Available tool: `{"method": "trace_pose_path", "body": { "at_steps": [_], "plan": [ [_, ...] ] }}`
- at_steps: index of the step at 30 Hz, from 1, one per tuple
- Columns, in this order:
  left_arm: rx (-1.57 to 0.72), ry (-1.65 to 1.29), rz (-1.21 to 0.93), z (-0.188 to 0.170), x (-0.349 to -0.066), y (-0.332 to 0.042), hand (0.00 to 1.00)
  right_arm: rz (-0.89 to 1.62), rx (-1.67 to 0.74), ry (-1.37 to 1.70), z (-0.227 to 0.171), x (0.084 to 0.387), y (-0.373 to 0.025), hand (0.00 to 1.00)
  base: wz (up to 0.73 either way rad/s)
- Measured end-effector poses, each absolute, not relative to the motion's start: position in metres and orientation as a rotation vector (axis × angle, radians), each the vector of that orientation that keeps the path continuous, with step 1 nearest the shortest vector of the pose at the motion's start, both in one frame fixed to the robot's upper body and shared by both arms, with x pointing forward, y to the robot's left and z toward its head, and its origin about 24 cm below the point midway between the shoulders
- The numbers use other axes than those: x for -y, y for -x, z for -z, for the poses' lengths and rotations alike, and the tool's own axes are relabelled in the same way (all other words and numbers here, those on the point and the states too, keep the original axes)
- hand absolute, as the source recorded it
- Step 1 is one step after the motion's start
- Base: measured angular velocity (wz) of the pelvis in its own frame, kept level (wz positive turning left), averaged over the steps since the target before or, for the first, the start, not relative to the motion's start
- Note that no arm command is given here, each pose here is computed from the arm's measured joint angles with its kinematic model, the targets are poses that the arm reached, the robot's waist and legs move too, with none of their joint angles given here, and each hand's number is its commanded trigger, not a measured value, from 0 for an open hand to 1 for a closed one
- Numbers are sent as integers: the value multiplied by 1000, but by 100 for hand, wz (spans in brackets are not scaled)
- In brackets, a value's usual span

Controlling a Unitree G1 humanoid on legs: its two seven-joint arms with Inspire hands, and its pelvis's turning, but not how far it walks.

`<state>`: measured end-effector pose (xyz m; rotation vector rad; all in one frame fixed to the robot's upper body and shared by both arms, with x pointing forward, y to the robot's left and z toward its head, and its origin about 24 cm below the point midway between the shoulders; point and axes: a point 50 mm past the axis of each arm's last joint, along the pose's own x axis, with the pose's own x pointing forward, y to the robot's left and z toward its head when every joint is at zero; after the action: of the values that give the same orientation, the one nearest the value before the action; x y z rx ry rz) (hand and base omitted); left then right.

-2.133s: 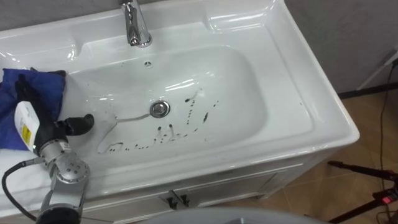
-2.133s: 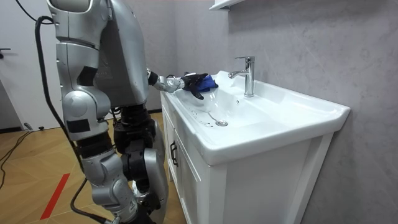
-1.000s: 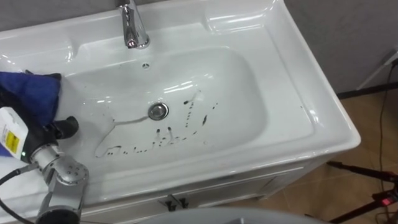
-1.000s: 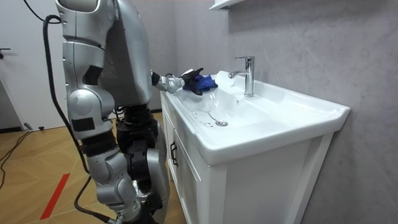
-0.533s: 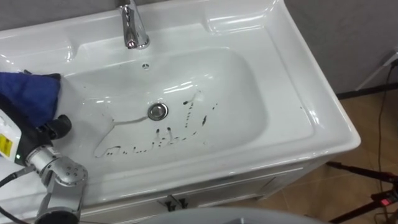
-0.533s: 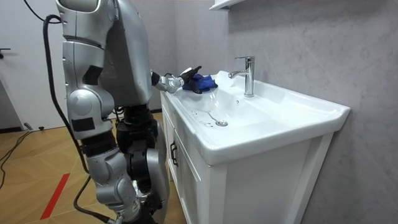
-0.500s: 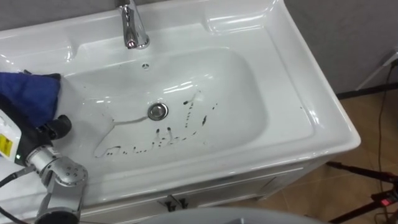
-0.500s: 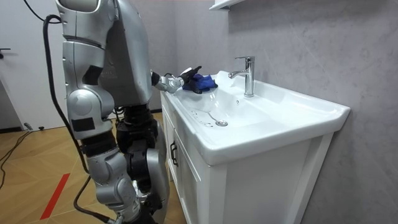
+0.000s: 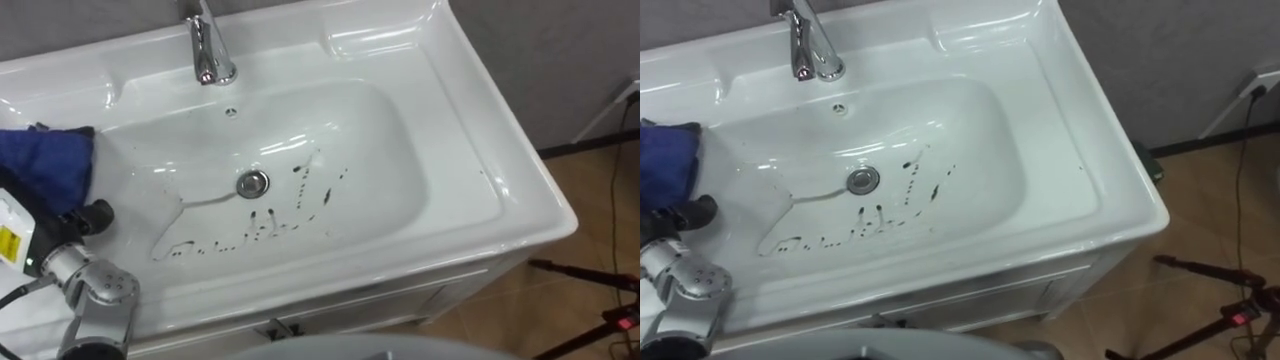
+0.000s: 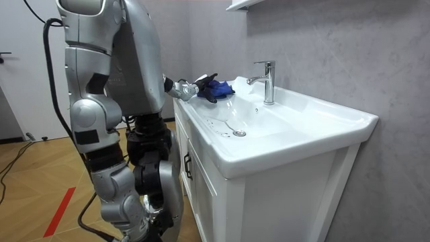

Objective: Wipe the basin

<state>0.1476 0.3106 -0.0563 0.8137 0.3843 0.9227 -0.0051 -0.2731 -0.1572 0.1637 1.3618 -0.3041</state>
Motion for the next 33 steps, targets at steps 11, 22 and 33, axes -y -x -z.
{"method": "trace_pose_path", "body": {
  "at_steps": [11,22,33],
  "plan": [
    [-428,-880,-914,59,-318,-141,0,300,-1385,-160,156,275,3,0,-7],
    [-458,-929,-884,61,-319,-140,100,295,-1408,-155,157,275,4,0,0],
    [-441,-1039,-919,53,-335,-134,100,287,-1439,-170,157,274,9,0,0]
  ]
}}
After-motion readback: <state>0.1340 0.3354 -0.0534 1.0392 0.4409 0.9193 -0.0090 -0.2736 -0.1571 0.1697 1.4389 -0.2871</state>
